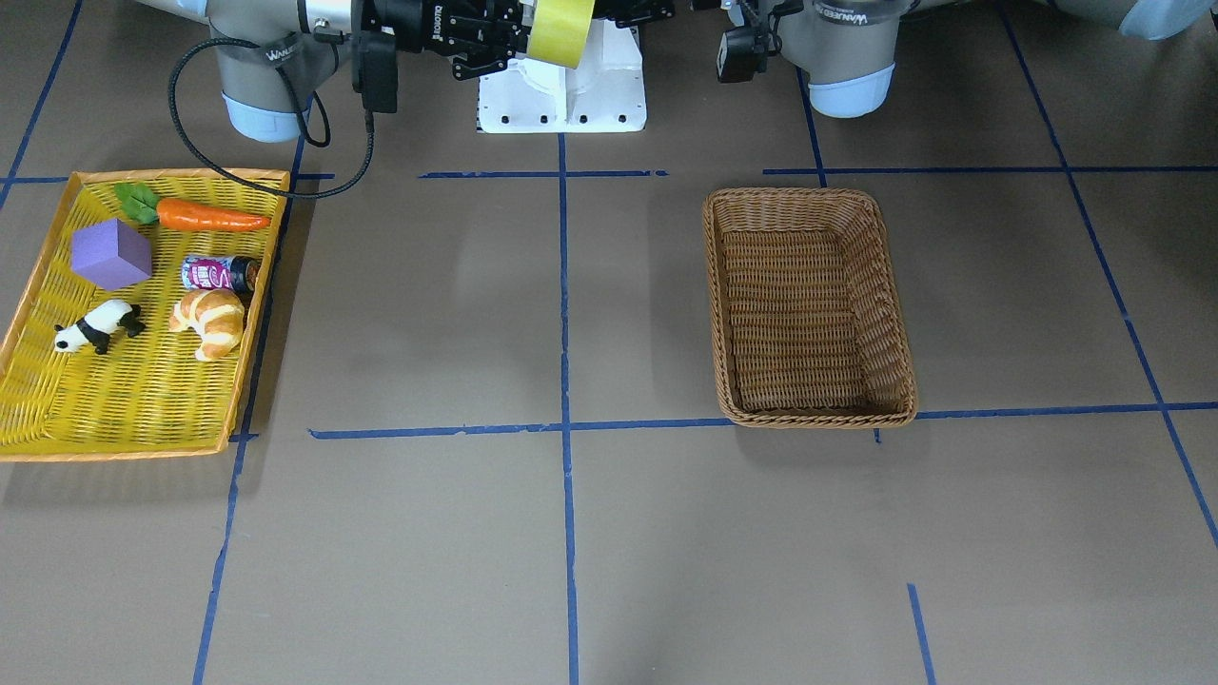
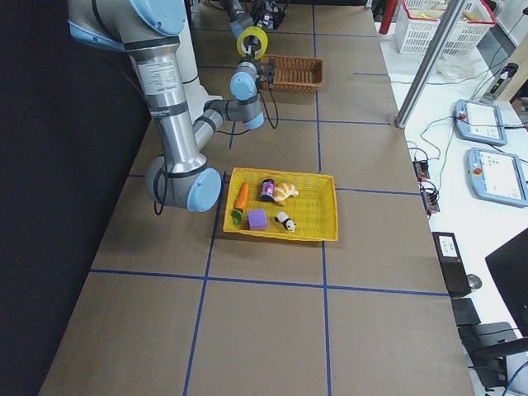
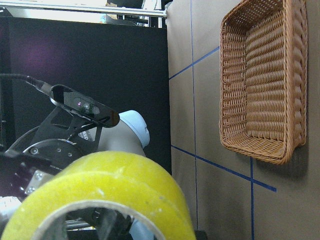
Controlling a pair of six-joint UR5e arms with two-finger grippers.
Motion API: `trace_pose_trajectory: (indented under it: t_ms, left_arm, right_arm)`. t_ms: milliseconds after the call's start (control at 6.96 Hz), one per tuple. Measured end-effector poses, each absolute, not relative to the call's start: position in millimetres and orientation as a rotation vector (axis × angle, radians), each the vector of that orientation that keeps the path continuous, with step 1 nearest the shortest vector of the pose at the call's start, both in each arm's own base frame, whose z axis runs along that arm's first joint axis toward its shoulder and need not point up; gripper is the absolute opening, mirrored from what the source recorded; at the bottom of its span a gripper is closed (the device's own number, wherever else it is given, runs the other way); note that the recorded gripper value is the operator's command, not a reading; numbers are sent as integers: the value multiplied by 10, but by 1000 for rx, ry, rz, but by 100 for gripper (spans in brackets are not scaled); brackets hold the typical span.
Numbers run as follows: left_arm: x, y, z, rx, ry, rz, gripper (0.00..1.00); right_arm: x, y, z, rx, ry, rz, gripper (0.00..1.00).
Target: Move tape to another basket
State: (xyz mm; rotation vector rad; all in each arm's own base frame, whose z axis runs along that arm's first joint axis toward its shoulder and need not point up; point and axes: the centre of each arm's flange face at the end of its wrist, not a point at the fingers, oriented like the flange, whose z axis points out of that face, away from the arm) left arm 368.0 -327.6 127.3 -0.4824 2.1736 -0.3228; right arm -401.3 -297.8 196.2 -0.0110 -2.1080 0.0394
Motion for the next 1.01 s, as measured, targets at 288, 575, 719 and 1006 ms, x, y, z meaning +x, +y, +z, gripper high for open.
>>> trace_pose_trajectory:
  t_ms: [288,575,719,1006]
  left_arm:
    - [3702,-3266,1268,-485,2173,-328,65]
    - [3711,-3261,1272,-488,2170,-331,13]
    - [3714,-3261,1280,-503,2165,-340,2]
    - [3711,-3257,1289,-538,2157,-357,1]
  right_arm:
    - [-4013,-2971,1961,-12,-2110,38,15]
    - [-4000,-2974,1953,-9,-2114,38,99]
    - [-3995,-2972,1951,-9,-2117,37,100]
    - [-3984,-2975,1958,-8,-2118,40,100]
